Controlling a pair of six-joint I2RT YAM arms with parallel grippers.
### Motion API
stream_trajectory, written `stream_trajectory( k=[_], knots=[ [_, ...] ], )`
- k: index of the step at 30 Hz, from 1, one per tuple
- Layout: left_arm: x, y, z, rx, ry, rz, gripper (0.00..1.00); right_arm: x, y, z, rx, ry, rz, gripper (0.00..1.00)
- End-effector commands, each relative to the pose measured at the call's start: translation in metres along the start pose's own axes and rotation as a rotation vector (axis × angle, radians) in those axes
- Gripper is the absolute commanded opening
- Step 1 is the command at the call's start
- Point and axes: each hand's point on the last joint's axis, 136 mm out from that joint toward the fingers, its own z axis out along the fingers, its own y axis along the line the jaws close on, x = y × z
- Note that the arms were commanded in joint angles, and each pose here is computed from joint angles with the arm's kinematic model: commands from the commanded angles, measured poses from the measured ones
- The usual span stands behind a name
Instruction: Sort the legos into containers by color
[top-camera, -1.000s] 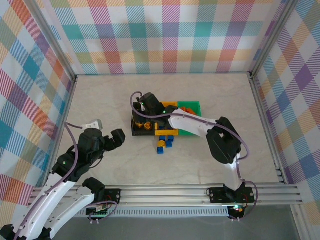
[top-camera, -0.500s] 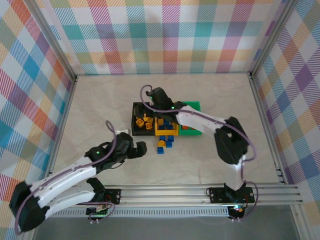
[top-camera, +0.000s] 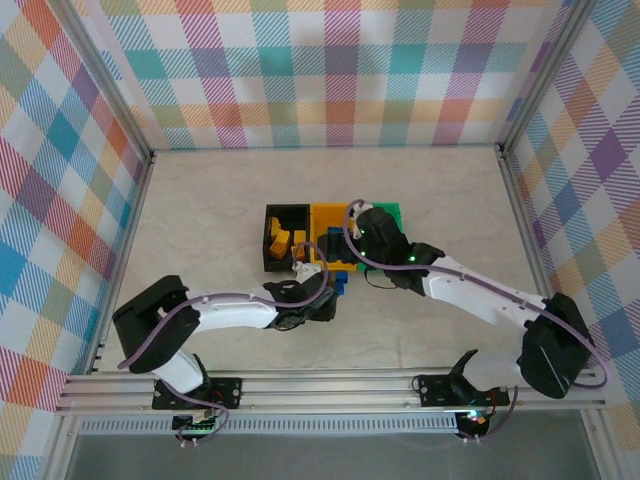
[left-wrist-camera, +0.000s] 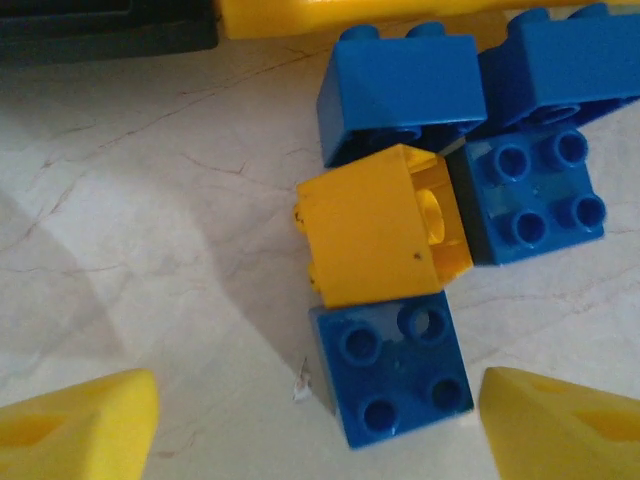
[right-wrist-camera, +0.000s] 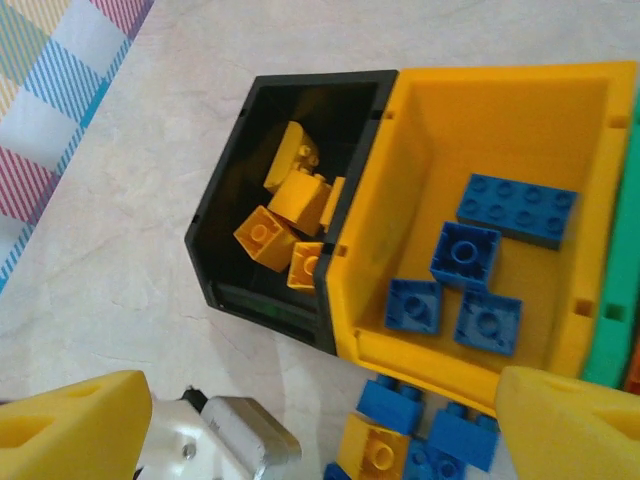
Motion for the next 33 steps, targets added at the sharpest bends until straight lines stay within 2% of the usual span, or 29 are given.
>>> stream_trajectory(
  k=[1,8,13,14,17,21,25,27,33],
  knots=[
    [-0.01,-0.003,0.004,-0.036,-0.052,0.035,0.72,-0.004,-0.008,-0.013,0.017,-0.045,0.017,0.89],
    [0.001,-0.002,0.008,-0.05,-0.037,0.06,0.49,0.004,-0.02,-0.021,0.035,-0.051,0.025,0.89],
    [0.005,0.007,0.009,-0.072,-0.04,0.063,0.47,0.014,-0.027,-0.02,0.046,-0.039,0.043,0.89],
    [0.006,0.008,0.008,-0.072,-0.04,0.061,0.43,0.017,-0.029,-0.021,0.05,-0.037,0.049,0.89],
    [0.004,0.008,-0.004,-0.051,-0.045,0.043,0.33,0.024,-0.034,-0.022,0.065,-0.026,0.066,0.89],
    [-0.008,0.005,-0.041,0.002,-0.075,0.022,0.32,0.037,-0.045,-0.024,0.097,0.005,0.086,0.89],
    [-0.052,0.0,-0.083,0.027,-0.155,0.024,0.32,0.058,-0.062,-0.025,0.153,0.046,0.115,0.89],
    [-0.079,-0.003,-0.09,0.051,-0.172,0.005,0.33,0.073,-0.07,-0.023,0.17,0.078,0.128,0.89],
    [-0.147,-0.024,-0.059,0.082,-0.105,-0.041,0.33,0.106,-0.086,-0.02,0.203,0.152,0.163,0.88]
  ],
)
